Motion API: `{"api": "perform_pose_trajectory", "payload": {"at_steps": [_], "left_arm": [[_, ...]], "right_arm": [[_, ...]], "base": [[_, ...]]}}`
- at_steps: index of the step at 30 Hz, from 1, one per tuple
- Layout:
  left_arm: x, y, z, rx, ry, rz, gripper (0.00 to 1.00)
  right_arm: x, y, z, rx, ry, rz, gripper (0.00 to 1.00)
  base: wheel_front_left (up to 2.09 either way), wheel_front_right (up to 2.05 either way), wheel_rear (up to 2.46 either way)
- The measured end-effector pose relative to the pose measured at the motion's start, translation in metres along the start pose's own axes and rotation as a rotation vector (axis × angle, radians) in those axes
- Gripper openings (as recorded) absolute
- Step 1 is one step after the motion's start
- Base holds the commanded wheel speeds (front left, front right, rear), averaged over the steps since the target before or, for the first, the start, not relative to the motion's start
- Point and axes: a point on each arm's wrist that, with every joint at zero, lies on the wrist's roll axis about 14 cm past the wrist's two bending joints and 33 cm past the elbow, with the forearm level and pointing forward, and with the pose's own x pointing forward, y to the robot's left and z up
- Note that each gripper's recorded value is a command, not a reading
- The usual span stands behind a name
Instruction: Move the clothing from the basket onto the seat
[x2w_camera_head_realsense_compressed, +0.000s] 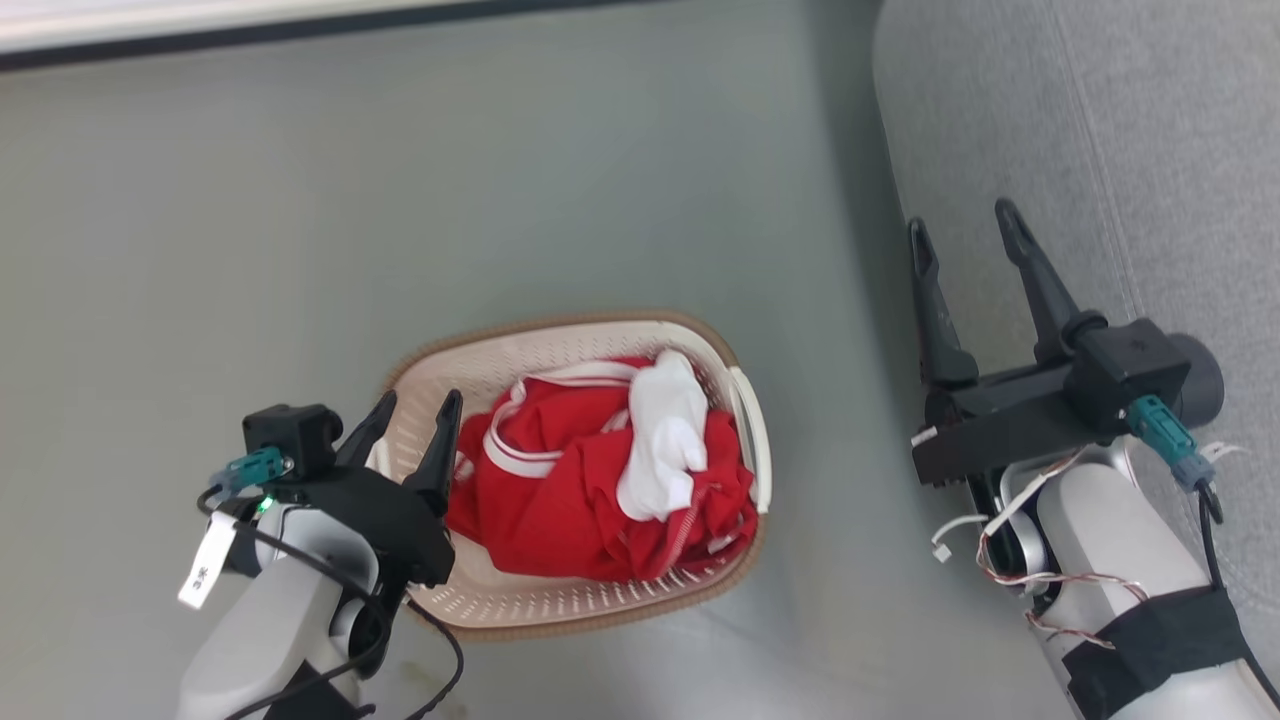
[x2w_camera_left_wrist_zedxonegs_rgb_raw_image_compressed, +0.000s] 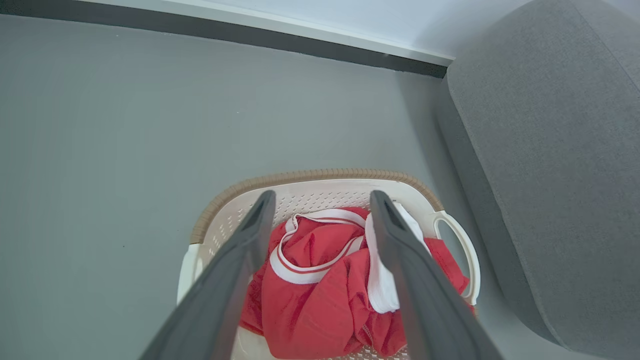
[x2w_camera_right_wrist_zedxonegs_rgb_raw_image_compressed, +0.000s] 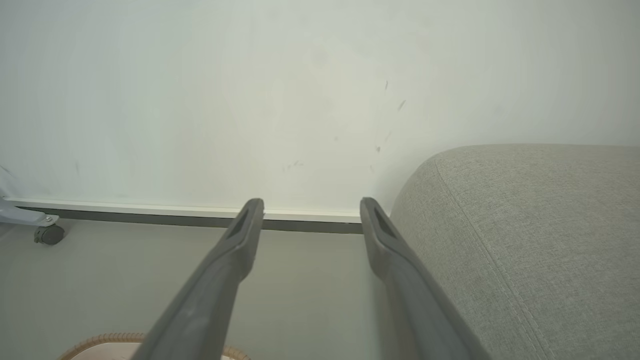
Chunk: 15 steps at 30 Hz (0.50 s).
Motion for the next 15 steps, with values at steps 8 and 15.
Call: {"api": "perform_pose_trajectory", "payload": {"at_steps": [8, 15], "left_arm": [[-0.033, 0.014, 0.038, 0.055, -0.128, 0.055, 1.00], [-0.067, 0.031, 0.073, 0.092, -0.246, 0.128, 1.00]], "right_arm": [[-0.011, 0.010, 0.014, 0.017, -0.017, 0.023, 1.00], [-0.024, 0.009, 0.021, 0.026, -0.017, 0.017, 1.00]], "base": [[0.00, 0.00, 0.00], [0.00, 0.00, 0.00]]}}
